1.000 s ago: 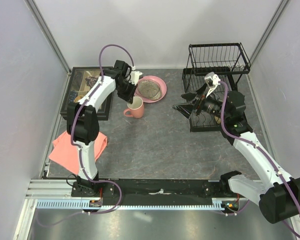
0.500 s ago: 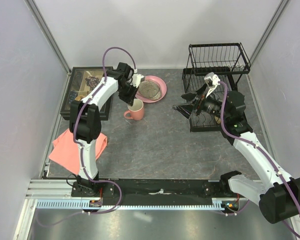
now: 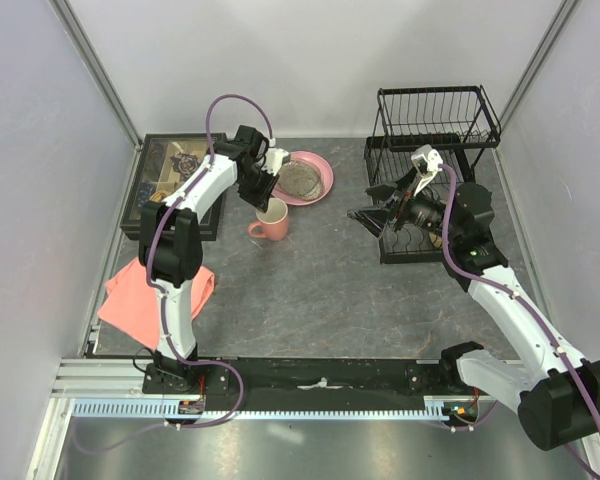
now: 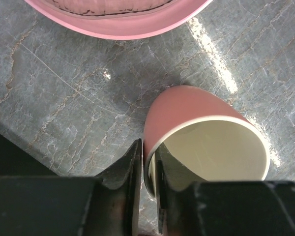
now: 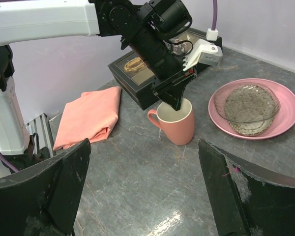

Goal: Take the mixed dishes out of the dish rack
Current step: Place the cup at the center of the board, then pick up the bowl from the dish rack.

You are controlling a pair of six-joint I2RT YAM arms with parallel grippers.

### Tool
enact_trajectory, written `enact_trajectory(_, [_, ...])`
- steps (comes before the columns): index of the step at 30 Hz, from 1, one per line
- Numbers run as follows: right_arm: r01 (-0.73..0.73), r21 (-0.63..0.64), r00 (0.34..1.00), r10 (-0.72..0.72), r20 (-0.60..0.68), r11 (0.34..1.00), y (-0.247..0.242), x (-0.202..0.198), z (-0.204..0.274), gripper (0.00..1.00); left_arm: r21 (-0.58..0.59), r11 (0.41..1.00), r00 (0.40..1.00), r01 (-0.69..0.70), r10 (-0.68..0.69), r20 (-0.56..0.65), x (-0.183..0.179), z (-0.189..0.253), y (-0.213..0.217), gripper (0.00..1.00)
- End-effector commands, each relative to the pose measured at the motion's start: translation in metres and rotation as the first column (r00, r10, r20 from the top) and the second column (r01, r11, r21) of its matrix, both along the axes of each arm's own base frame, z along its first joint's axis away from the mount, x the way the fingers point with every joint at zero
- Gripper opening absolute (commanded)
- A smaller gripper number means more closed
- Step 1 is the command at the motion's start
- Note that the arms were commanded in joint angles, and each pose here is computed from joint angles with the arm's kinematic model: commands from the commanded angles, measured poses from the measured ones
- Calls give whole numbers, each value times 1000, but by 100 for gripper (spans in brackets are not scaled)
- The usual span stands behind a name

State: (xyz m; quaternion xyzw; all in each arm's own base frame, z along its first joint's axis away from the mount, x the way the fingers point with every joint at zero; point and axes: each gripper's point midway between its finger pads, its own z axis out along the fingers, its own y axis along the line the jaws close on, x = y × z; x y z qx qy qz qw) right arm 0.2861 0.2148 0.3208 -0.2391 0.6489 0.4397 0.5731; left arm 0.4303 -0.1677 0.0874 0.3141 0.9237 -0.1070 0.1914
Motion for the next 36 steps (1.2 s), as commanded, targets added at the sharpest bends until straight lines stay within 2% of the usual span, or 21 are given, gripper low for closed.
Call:
enact_trajectory(1, [29,-12,998,-28,51,1000,-6,2,8,98,-50,998,995,24,-19,99,4,36,-9,26])
enact_trajectory(2, [32,-14,998,-31,52,999,-7,3,8,98,-55,998,994,26,-20,104,4,38,-10,30])
enact_trajectory(9, [93,-85,993,-86,79,992,-17,8,6,98,-99,994,991,34,-21,131,-4,61,-15,43])
enact_trajectory(13, [271,-168,960,-253,123,948,-43,28,13,98,-176,983,987,56,-28,160,-12,88,-25,53])
enact_trajectory(14, [368,-212,929,-348,126,905,-59,40,7,98,-200,978,984,57,-21,179,-14,101,-26,55])
enact_trajectory(16, [464,-263,886,-449,117,846,-78,49,3,97,-239,968,981,74,-28,192,-20,116,-31,60])
enact_trajectory(17, [540,-300,840,-528,127,786,-94,59,-2,97,-255,964,980,71,-20,198,-22,122,-32,61])
enact_trajectory(20, [608,-388,779,-614,127,692,-116,69,-15,95,-301,950,973,88,-18,228,-33,143,-35,63])
enact_trajectory(21, [645,-426,740,-657,142,634,-130,71,-20,94,-312,945,966,102,-20,256,-36,153,-36,63])
enact_trajectory(28, [674,-602,638,-748,182,428,-167,81,-64,91,-368,918,957,149,-41,286,-56,169,-40,65])
enact_trajectory(34, [668,-710,546,-796,261,225,-198,82,-99,90,-368,916,956,163,-53,290,-65,162,-39,66])
enact_trajectory(36, [651,-738,536,-796,282,177,-203,84,-112,89,-365,916,957,163,-56,286,-68,158,-38,66])
